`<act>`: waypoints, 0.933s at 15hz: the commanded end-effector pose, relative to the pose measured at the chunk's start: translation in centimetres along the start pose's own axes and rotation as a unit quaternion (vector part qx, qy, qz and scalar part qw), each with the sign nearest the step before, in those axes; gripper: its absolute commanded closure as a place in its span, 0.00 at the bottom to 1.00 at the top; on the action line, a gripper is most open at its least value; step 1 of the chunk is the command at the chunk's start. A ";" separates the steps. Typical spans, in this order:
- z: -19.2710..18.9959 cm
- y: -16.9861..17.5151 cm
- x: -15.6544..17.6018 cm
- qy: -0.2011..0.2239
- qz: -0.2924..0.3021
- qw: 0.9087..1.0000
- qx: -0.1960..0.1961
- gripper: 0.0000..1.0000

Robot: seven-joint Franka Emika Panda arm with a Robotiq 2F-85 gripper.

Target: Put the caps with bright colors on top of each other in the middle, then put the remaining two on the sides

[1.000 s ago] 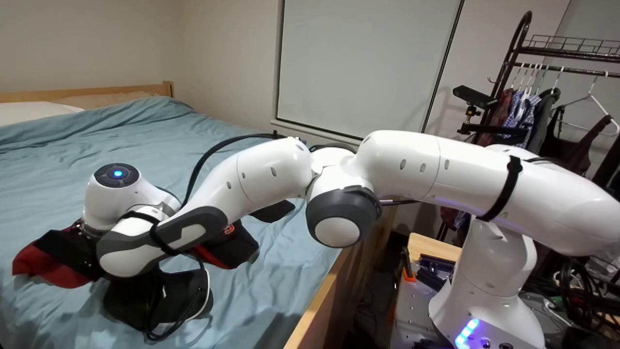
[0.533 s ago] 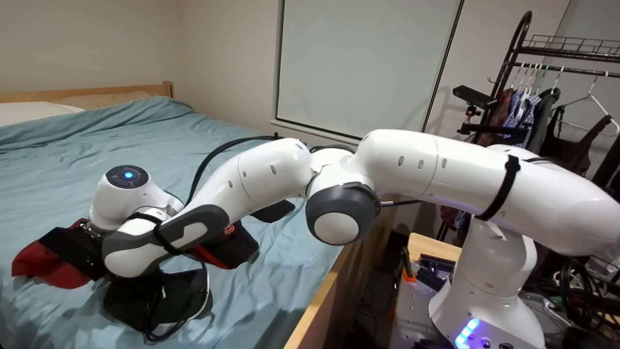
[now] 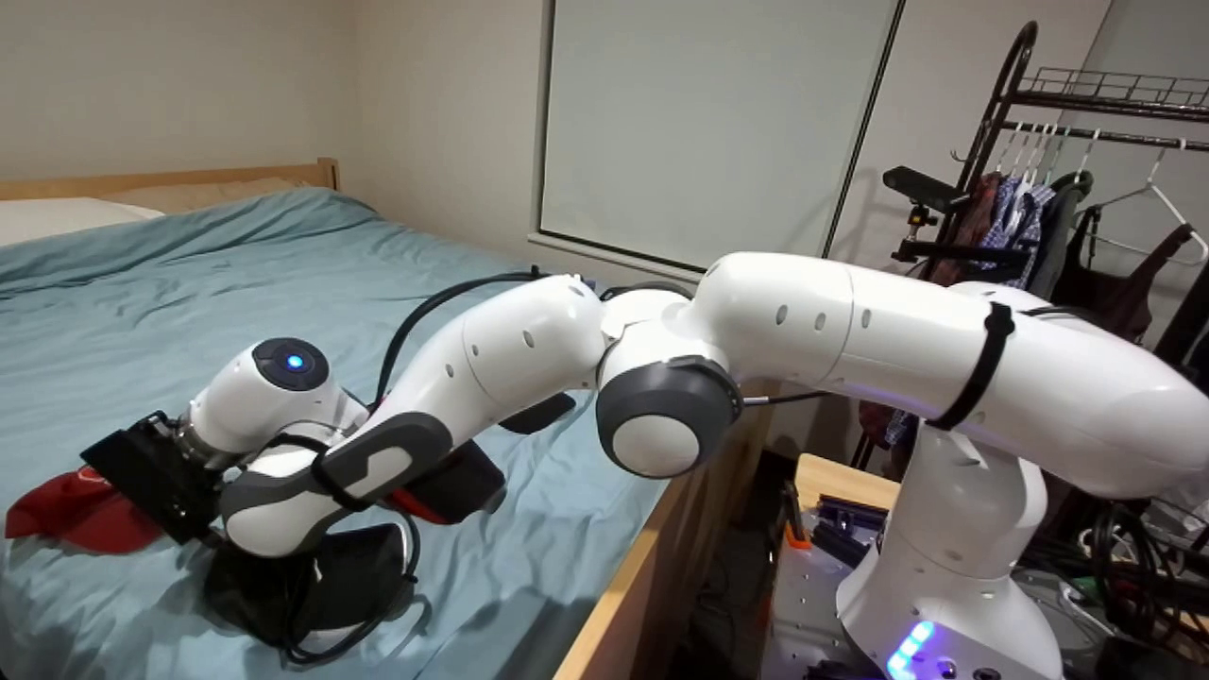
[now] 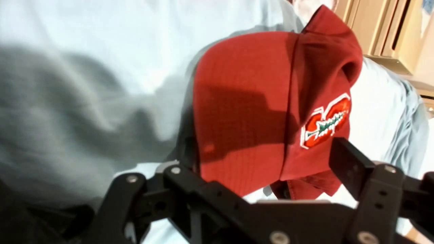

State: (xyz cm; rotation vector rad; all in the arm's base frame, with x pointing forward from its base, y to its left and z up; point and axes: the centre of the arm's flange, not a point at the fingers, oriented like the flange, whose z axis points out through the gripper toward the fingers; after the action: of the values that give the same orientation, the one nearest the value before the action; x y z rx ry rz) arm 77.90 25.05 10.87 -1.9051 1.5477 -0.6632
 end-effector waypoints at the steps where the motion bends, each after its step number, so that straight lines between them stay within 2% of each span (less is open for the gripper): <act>1: 1.8 -0.2 -0.2 -0.001 -0.003 0.999 0.038 0.32; 4: 1.1 -0.5 -0.1 -0.004 -0.006 0.998 0.057 0.53; 8: -0.6 -1.9 0.5 -0.007 0.001 0.999 0.036 0.80; 10: -2.7 -3.7 1.5 0.004 -0.001 1.000 0.010 0.92; 14: -8.3 -7.2 3.6 -0.058 -0.001 0.996 -0.073 0.98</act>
State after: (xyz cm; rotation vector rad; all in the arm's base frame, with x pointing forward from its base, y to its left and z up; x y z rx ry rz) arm 79.57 24.52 16.47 -1.9323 1.5158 -0.5885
